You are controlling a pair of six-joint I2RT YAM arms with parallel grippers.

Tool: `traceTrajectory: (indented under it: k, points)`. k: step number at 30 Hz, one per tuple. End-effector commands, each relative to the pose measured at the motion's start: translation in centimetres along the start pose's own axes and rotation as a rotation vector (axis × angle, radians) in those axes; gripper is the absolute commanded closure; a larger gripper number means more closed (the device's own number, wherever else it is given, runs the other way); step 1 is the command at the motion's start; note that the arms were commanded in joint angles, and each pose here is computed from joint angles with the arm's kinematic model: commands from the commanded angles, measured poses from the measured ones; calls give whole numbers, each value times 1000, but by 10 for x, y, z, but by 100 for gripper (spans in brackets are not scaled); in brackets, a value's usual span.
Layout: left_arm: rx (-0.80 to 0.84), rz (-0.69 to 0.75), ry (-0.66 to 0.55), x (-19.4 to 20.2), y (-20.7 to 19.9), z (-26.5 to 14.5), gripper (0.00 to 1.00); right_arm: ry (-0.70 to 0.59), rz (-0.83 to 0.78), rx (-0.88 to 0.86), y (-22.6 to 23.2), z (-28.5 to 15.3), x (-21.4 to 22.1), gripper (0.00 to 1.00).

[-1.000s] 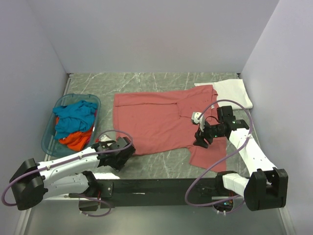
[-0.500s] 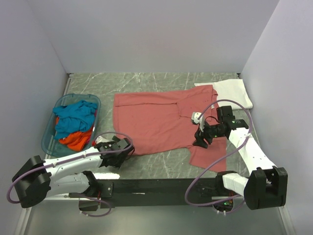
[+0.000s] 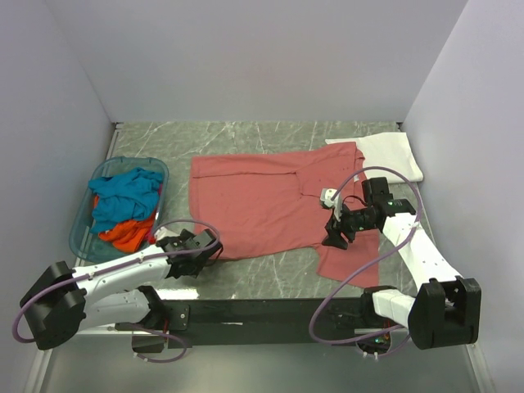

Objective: Fold and stack the t-shirts
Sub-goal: Fold the tshirt

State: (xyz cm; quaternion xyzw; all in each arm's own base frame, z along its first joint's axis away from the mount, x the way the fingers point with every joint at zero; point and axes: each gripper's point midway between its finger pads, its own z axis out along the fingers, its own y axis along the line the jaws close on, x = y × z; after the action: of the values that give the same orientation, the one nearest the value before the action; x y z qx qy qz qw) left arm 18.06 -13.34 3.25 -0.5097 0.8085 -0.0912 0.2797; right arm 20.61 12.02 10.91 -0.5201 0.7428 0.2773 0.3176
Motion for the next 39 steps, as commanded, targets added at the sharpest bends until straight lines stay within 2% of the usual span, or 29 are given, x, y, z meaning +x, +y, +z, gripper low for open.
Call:
traceTrajectory:
  k: [1, 4, 5, 8, 15, 18, 21, 28, 32, 39]
  points:
    - [-19, -114, -56, -13, 2, 1, 36, -19, -12, -18, 4, 0, -3, 37]
    - [-21, -117, -84, -20, 4, 0, 47, -20, -8, -23, 5, 0, -2, 37]
    - [-19, -116, -87, -22, 4, -2, 55, -20, -12, -23, 5, 0, -3, 37]
    - [-7, -115, -99, -28, 2, -3, 63, -23, -8, -25, 4, 0, -3, 37]
    - [4, -70, -89, -31, -4, -7, 63, -22, -1, -29, 5, -1, -2, 37]
    - [-19, -38, -44, -24, 0, -12, 54, -22, -1, -27, 5, -2, -2, 37]
    - [-79, -22, -8, -21, 13, -18, 48, -27, 2, -27, 5, -2, -2, 37]
    - [-74, -56, 94, -5, 19, -21, 58, -34, 7, -30, 4, -3, -4, 37]
    - [-124, -81, 62, -6, 23, -14, 66, -35, 7, -27, 5, -4, -4, 37]
    - [-134, -67, 62, 0, 17, -8, 64, -40, 14, -22, 4, -6, -2, 37]
